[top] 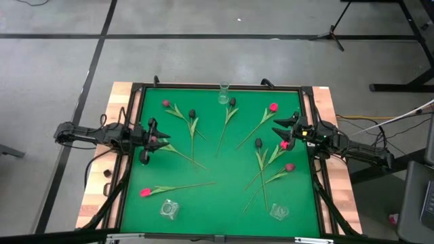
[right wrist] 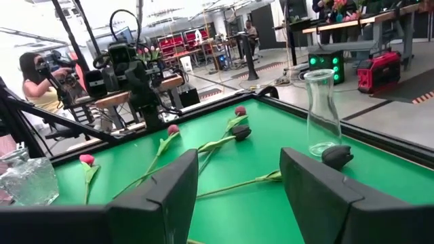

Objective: Sort flowers into vase by color
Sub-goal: Put the middle dark red tulip into the top transparent vase

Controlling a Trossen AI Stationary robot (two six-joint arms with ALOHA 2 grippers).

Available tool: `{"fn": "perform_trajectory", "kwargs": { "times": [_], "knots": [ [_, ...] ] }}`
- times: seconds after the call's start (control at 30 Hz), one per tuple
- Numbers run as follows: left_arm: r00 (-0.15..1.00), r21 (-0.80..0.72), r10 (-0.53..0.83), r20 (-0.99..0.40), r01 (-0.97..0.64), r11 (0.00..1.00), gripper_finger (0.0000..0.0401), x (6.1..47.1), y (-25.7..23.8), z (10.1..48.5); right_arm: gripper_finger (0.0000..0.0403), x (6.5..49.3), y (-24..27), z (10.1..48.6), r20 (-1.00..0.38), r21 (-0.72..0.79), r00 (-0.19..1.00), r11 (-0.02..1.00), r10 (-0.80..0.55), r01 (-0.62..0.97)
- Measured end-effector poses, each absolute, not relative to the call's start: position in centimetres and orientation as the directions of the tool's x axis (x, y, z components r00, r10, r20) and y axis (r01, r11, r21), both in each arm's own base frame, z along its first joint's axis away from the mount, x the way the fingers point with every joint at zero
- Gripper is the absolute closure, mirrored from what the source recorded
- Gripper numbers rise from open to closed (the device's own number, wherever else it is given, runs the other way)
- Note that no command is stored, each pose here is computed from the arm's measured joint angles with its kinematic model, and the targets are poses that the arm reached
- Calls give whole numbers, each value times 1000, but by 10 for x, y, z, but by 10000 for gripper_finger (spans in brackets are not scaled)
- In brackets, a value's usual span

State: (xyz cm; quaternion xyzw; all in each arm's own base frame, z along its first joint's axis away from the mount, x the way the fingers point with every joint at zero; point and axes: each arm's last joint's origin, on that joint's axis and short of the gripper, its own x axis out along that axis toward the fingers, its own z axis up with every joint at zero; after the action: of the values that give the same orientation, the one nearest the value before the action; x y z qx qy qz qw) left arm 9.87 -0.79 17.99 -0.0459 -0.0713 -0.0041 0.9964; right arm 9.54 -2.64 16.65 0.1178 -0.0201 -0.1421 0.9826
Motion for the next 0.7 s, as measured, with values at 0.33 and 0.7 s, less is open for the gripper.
{"fn": "perform_trajectory", "kwargs": {
  "times": [0.33, 0.7],
  "knots": [
    [978, -135, -22, 205, 51, 989, 276, 98, -8, 186, 194, 95, -26, 169, 30, 285, 958, 921, -285, 265],
    [946, -368, 131, 298, -13, 930, 276, 95, -4, 197, 194, 95, -27, 172, 62, 283, 953, 921, -295, 267]
  ]
}}
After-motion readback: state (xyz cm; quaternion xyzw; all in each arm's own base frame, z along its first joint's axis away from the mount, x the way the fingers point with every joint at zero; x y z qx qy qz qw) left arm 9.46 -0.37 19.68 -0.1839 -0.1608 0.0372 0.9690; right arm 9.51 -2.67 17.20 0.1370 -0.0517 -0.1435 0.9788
